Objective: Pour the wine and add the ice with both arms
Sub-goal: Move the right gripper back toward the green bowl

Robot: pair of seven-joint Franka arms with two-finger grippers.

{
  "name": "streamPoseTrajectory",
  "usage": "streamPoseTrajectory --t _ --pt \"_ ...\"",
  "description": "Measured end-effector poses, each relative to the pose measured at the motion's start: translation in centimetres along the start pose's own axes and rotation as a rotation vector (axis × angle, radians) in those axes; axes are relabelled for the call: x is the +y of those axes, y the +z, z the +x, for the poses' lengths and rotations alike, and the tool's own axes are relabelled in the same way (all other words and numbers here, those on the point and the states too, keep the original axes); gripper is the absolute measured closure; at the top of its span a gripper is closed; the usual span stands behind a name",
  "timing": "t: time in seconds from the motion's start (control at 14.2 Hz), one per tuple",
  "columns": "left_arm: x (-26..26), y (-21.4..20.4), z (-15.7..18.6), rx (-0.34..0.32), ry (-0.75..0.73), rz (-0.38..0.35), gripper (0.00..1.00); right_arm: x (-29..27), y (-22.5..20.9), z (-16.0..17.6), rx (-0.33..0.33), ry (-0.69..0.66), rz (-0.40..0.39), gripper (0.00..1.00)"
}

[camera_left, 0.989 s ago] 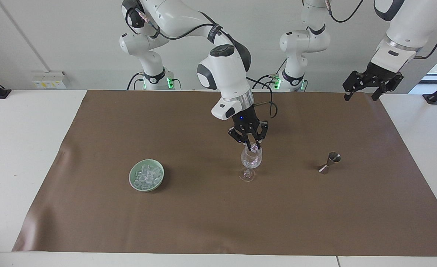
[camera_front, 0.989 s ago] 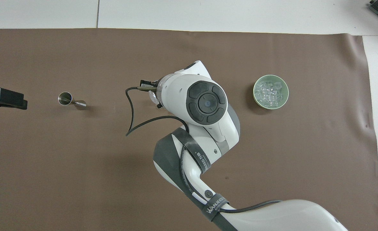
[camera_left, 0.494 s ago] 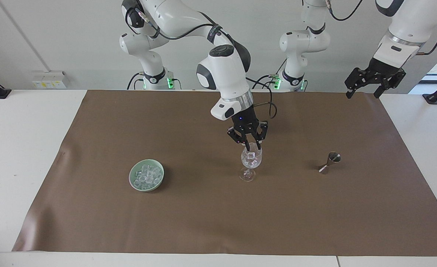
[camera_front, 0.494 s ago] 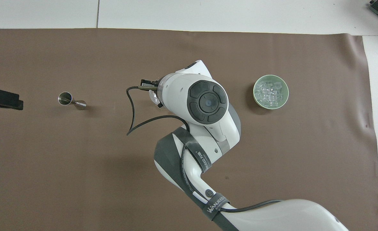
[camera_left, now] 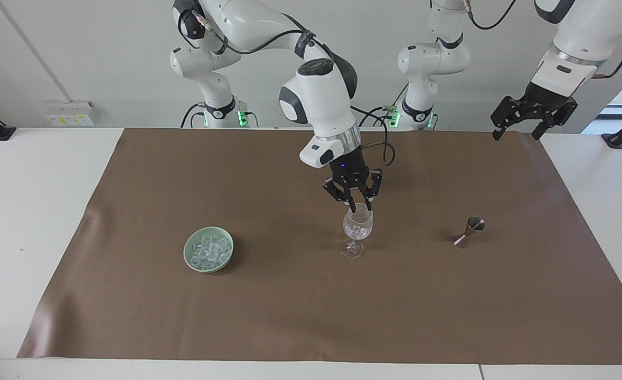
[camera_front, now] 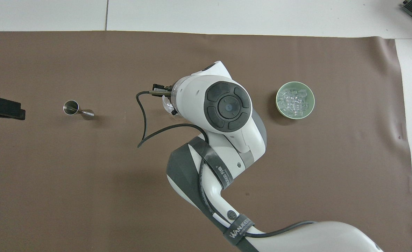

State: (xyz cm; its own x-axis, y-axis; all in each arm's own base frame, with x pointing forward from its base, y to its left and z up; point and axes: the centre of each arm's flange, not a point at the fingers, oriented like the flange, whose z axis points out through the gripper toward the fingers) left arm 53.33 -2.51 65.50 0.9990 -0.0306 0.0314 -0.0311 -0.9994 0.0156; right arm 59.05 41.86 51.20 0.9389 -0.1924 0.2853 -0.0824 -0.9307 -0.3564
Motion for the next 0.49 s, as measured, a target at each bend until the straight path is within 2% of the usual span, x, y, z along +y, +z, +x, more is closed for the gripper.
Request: streamPoseTrajectory --t 0.28,0.35,0.42,0.49 --pt "0.0 0.0 0.0 0.0 0.0 0.0 0.0 1.3 -7.6 2.7 0.045 -0.035 -0.029 0.55" --pt "0.0 0.0 0.0 0.0 0.0 0.0 0.0 3.0 -9.3 3.7 0.033 -0.059 -0.062 0.46" --pt "0.0 0.0 0.0 0.0 0.0 0.0 0.0 5.0 -10.7 4.7 0.014 -0.078 -0.098 0.46" --pt "0.0 0.0 0.0 0.0 0.0 0.0 0.0 7.2 -11.9 5.7 -0.01 -0.096 -0.134 0.42"
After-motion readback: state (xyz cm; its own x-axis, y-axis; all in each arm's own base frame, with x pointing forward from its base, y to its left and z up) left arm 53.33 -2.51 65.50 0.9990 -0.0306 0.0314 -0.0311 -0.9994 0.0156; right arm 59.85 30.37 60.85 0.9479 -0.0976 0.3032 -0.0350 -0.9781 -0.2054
